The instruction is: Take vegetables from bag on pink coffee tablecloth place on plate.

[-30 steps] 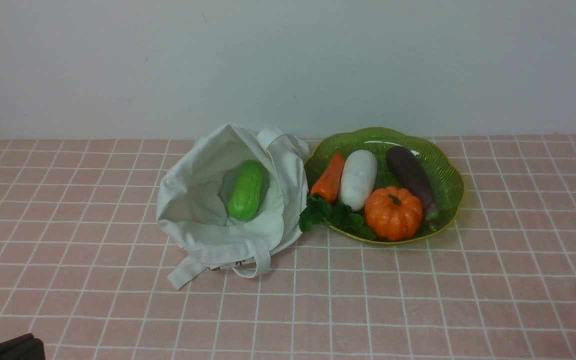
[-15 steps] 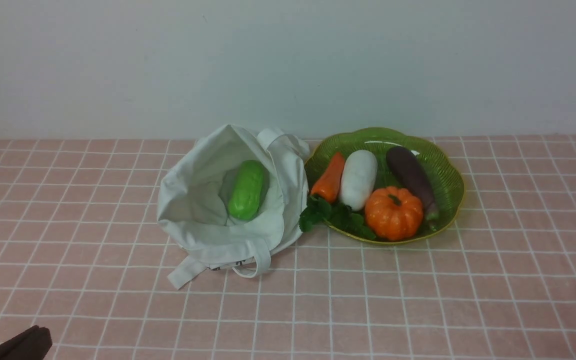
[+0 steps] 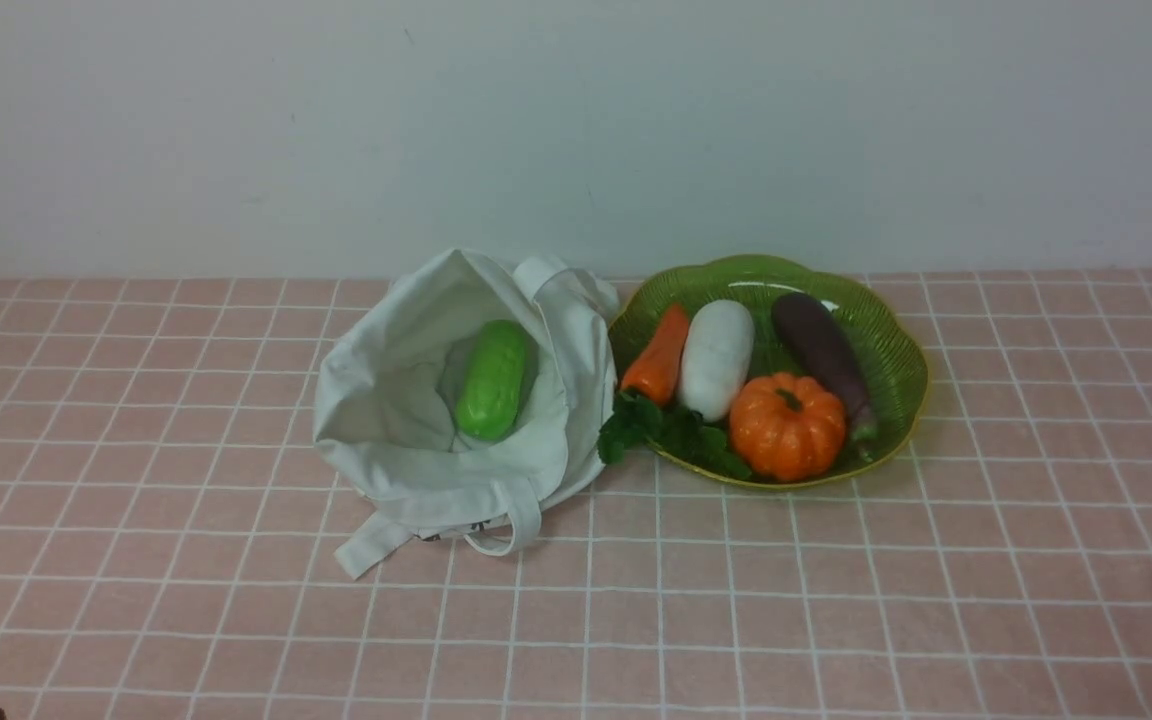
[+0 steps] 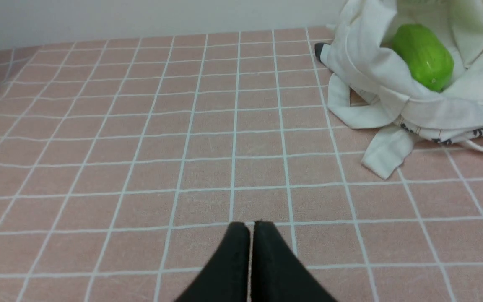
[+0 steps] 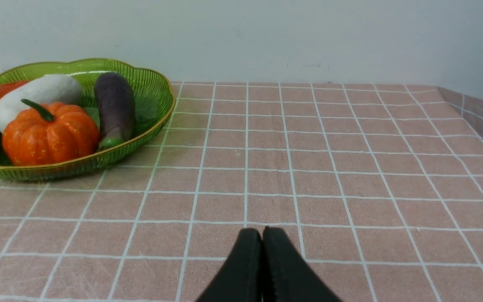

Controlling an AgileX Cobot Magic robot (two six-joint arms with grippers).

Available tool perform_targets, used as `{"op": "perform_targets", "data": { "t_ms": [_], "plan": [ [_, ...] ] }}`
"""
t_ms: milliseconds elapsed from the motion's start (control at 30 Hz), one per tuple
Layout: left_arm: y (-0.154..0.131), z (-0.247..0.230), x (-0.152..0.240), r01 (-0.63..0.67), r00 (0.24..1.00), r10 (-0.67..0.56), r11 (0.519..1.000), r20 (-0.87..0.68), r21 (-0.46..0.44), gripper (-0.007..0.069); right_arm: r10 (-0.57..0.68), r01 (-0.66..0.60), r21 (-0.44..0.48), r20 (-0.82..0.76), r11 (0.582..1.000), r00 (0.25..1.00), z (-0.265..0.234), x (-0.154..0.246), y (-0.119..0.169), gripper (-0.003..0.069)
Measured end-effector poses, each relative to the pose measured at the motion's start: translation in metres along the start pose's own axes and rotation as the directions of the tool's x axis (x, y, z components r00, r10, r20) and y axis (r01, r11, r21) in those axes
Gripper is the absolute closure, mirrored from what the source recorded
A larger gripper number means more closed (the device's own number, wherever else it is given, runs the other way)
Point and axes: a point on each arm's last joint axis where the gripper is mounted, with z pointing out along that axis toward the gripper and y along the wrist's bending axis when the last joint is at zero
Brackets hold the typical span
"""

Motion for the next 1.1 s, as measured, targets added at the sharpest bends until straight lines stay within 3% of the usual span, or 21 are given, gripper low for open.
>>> {"op": "perform_targets", "data": {
  "t_ms": [1100],
  "plan": [
    [0.0027,-0.0001,0.0003,0.014,1.0,-0.014,0.999,-0.003,-0.049,0.063,0.0,0.0,0.0,0.0,1.0,1.0,0.0,0.0,0.0,0.0673]
  ]
}}
